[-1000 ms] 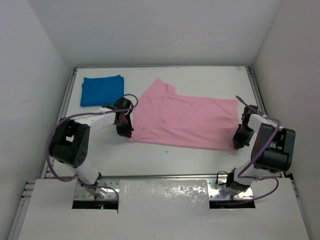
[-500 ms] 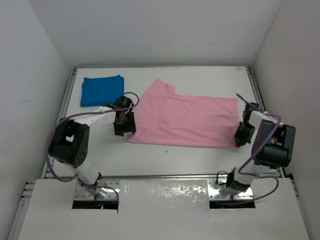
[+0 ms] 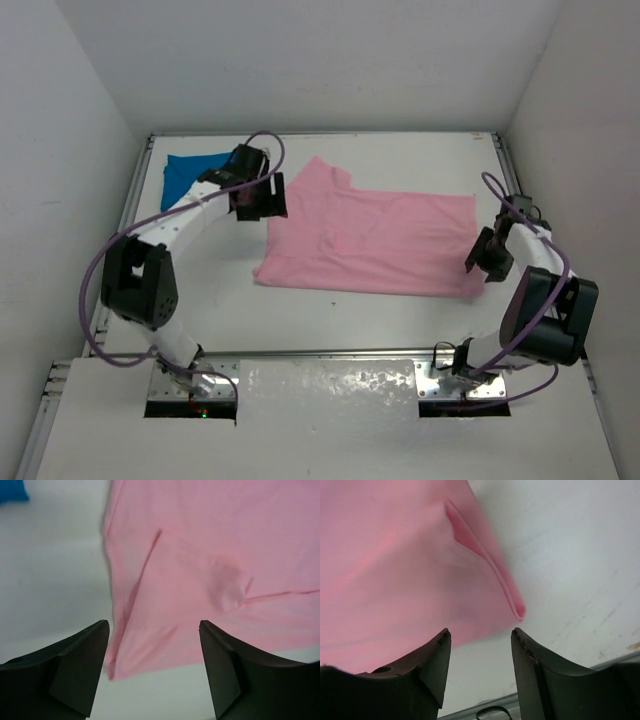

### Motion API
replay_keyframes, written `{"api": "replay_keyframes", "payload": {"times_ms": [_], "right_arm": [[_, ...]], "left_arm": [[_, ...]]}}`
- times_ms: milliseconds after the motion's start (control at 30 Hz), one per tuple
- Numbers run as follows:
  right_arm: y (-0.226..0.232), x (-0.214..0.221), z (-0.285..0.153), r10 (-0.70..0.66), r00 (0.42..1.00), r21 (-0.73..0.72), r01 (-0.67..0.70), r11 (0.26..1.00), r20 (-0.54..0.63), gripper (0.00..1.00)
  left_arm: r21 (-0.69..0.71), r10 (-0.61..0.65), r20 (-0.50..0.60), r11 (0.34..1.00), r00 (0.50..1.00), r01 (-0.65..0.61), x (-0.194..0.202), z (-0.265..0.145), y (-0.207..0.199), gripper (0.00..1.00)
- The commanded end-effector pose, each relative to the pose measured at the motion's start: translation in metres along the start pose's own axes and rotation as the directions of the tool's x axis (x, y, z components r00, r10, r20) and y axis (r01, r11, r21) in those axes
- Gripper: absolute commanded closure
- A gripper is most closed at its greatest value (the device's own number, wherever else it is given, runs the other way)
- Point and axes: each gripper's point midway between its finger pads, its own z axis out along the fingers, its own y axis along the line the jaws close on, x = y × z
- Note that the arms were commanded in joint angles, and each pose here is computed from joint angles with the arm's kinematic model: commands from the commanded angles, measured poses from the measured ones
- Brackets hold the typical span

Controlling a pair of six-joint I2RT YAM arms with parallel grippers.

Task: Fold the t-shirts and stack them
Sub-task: Fold the flattened tshirt in 1/3 of the way

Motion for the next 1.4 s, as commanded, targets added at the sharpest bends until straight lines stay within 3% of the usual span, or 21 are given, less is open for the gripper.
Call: {"api": "replay_keyframes", "payload": {"times_ms": [0,133,300,333,567,733,1033,1367], "right_arm": [[0.024,-0.047,-0.019,0.022,0.994,-0.109,-0.01,0.994,0.108,0.5],[0.053,-0.094,-0.026,0.0,0.986,-0.225,0.039,0.974,0.169,0.46],[0.077,-0.146,-0.02,-0.016,0.978,-0.292,0.078,0.953,0.209,0.45],[0.076,-0.151,-0.017,-0.005,0.979,-0.286,0.065,0.956,0.205,0.44],[0.082,-0.203,0.02,0.004,0.97,-0.245,0.058,0.968,0.244,0.46],[0.077,-0.239,0.032,-0.018,0.946,-0.184,0.082,0.979,0.325,0.47],[0.085,-0.26,0.058,-0.022,0.914,-0.191,0.109,0.976,0.405,0.49],[0.082,-0.245,0.098,-0.021,0.948,-0.169,0.079,0.982,0.319,0.5]], "left_arm": [[0.033,0.103,0.023,0.994,0.994,-0.104,-0.036,0.02,-0.009,0.29],[0.034,0.16,0.037,0.986,0.986,-0.161,-0.069,0.05,-0.008,0.29],[0.128,0.142,0.079,0.98,0.987,-0.151,-0.117,0.079,-0.013,0.3],[0.127,0.156,0.055,0.979,0.986,-0.162,-0.116,0.089,-0.01,0.3],[0.064,0.16,0.159,0.983,0.974,-0.172,-0.163,0.105,-0.005,0.28],[0.172,0.132,0.175,0.972,0.976,-0.162,-0.17,0.132,-0.022,0.28],[0.229,0.079,0.237,0.964,0.968,-0.134,-0.185,0.152,-0.036,0.28],[0.277,0.056,0.18,0.955,0.982,-0.105,-0.168,0.189,-0.038,0.31]]}}
